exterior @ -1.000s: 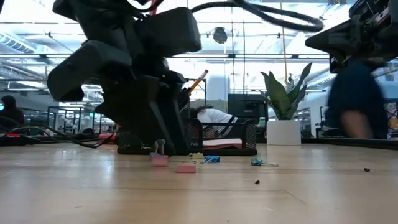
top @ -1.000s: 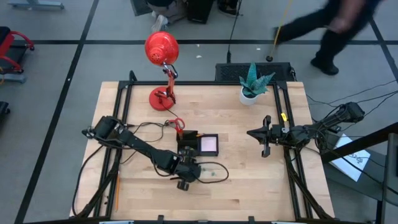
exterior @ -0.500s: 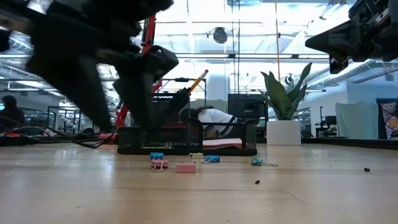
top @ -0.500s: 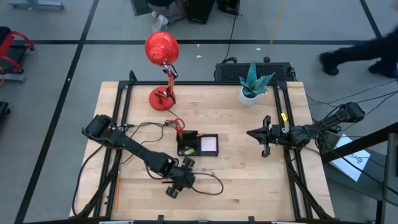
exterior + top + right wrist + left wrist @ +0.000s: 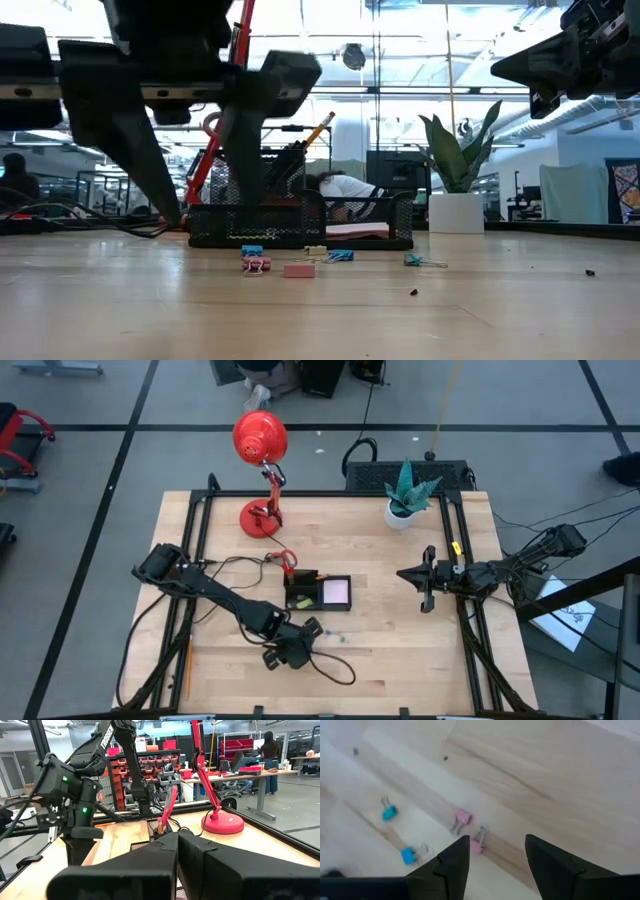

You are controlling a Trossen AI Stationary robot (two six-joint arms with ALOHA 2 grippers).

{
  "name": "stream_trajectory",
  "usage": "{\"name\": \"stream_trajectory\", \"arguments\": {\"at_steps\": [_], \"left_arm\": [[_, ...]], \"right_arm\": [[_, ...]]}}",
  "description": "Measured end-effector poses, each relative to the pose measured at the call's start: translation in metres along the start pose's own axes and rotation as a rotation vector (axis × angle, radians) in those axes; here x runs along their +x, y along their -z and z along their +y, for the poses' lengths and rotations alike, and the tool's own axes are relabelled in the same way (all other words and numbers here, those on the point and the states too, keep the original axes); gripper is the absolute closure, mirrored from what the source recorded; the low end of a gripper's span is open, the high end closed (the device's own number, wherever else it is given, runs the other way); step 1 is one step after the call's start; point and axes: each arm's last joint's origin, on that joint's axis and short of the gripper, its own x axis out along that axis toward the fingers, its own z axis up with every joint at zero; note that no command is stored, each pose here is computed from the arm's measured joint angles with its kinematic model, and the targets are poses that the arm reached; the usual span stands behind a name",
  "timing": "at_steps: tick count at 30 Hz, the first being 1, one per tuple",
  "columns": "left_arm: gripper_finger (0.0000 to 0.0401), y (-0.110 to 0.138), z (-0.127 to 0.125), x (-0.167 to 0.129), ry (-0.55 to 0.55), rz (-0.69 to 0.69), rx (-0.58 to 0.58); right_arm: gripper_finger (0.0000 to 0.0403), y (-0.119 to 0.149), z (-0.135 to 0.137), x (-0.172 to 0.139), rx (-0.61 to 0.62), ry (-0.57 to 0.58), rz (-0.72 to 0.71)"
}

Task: Pick and place office supplies into organizer
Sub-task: Put the pink binder clip into the black desk organizer

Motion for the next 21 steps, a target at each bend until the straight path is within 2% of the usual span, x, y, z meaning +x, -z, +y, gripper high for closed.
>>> {"name": "stream_trajectory", "arguments": {"at_steps": [6, 10, 15, 21], "left_arm": [[0.0203, 0.002, 0.004, 0.006, 0.04, -0.045, 0.208], [0.0203, 0.003, 0.014, 0.006, 0.01, -0.094, 0.218], [0.0203, 0.005, 0.028, 0.005, 0.016, -0.091, 0.212], [0.0203, 0.014, 0.033, 0.0, 0.112, -0.055, 0.203]], "right_arm": [[0.0403, 0.0, 0.0, 0.0, 0.0, 0.0, 0.001], [0.0403, 0.0, 0.0, 0.0, 0.0, 0.002, 0.0], [0.0403, -0.001, 0.0, 0.0, 0.003, 0.003, -0.005], [0.0403, -0.001, 0.0, 0.0, 0.004, 0.003, -0.006]]}}
